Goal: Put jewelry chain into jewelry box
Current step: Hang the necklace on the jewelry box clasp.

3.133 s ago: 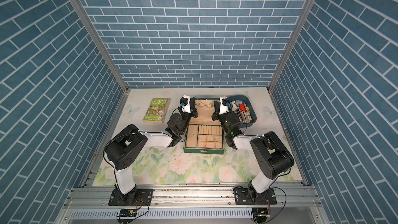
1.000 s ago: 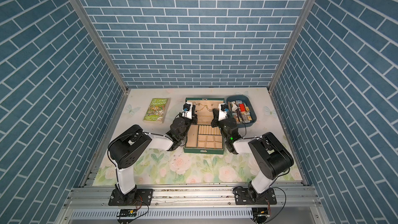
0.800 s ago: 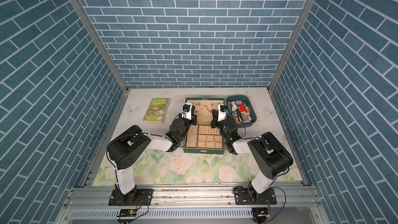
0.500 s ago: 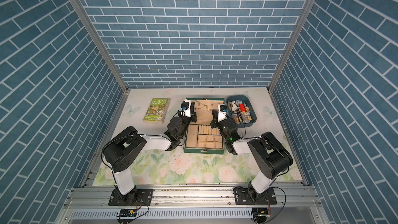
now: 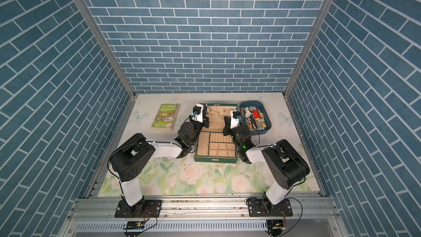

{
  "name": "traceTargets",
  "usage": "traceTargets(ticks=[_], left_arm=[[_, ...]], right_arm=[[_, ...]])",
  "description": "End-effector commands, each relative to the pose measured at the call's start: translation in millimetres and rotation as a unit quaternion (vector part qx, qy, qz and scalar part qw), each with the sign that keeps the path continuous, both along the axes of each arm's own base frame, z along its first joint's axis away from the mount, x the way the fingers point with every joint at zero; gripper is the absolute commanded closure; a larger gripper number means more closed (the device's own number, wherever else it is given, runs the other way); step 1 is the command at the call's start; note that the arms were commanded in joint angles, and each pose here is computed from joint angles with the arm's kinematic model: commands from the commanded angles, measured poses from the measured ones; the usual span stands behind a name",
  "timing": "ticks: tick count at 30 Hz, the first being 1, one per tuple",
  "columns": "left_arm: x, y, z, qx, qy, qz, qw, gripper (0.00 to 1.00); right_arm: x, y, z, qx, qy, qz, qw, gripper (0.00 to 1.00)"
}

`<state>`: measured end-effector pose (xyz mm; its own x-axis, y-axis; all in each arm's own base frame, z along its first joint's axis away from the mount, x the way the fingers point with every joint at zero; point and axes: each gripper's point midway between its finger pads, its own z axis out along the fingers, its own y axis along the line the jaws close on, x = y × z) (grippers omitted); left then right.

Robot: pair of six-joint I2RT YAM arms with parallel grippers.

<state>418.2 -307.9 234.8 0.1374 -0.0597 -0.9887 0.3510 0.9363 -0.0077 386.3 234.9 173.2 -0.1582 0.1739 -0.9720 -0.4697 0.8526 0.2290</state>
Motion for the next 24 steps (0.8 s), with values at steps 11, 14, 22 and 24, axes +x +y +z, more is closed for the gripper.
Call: traceTargets(ticks=[11, 14, 22, 24], left_arm=[[-15.2, -2.3, -33.7, 0.01, 0.036, -0.016, 0.999, 1.0], [-17.7, -3.8, -39.2, 0.012, 0.041, -0.021, 0.999, 1.0], [-16.4, -4.0, -42.0, 0.011, 0.043, -0.017, 0.999, 1.0], [-16.2, -4.0, -40.8, 0.012, 0.042, -0.016, 0.999, 1.0]], right_arm=[[1.4, -0.6, -2.4, 0.007, 0.003, -0.008, 1.0, 1.0], [1.8, 0.1, -3.6, 0.006, 0.005, -0.006, 1.0, 1.0], [1.9, 0.8, -12.2, 0.003, 0.02, -0.006, 1.0, 1.0], [2.4, 1.5, -13.6, 0.005, 0.023, -0.005, 1.0, 1.0]])
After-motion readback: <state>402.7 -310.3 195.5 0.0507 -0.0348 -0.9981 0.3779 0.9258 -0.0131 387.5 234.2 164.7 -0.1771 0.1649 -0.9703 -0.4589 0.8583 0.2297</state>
